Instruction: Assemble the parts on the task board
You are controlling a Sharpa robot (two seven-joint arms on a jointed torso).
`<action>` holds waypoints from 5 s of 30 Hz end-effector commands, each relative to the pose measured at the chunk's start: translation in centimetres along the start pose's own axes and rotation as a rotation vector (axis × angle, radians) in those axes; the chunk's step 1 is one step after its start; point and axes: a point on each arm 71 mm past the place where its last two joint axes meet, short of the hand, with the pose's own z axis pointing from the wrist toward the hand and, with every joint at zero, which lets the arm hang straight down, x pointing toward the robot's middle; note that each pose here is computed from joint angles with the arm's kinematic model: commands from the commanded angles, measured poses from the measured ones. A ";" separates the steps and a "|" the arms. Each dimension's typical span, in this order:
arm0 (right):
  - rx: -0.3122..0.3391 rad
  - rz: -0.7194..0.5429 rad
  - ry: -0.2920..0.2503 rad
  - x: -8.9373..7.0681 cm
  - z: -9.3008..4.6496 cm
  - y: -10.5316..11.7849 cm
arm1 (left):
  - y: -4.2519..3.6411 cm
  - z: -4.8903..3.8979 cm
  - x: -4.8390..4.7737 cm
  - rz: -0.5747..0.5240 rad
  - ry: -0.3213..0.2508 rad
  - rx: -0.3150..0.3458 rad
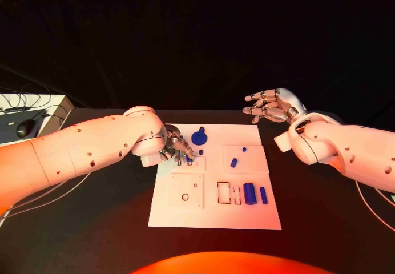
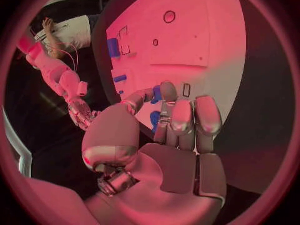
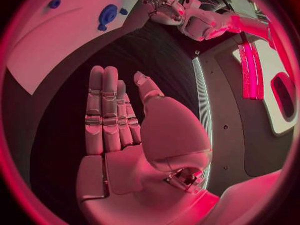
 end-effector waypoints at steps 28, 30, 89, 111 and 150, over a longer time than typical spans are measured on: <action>-0.069 0.122 -0.046 -0.4 0.5 0.2 | 0.01 0.52 0.81 0.097 -0.019 -0.024; -0.068 0.123 -0.045 -0.4 0.5 0.2 | 0.05 0.52 0.82 0.099 -0.017 -0.025; -0.070 0.116 -0.005 0.0 0.4 0.4 | -0.03 1.08 1.48 0.145 0.037 -0.039; -0.073 0.102 0.006 0.0 0.4 0.4 | -0.19 1.03 1.22 0.119 0.039 -0.031; -0.070 0.095 0.025 0.3 0.7 0.3 | -1.05 1.65 -0.65 0.175 0.160 -0.032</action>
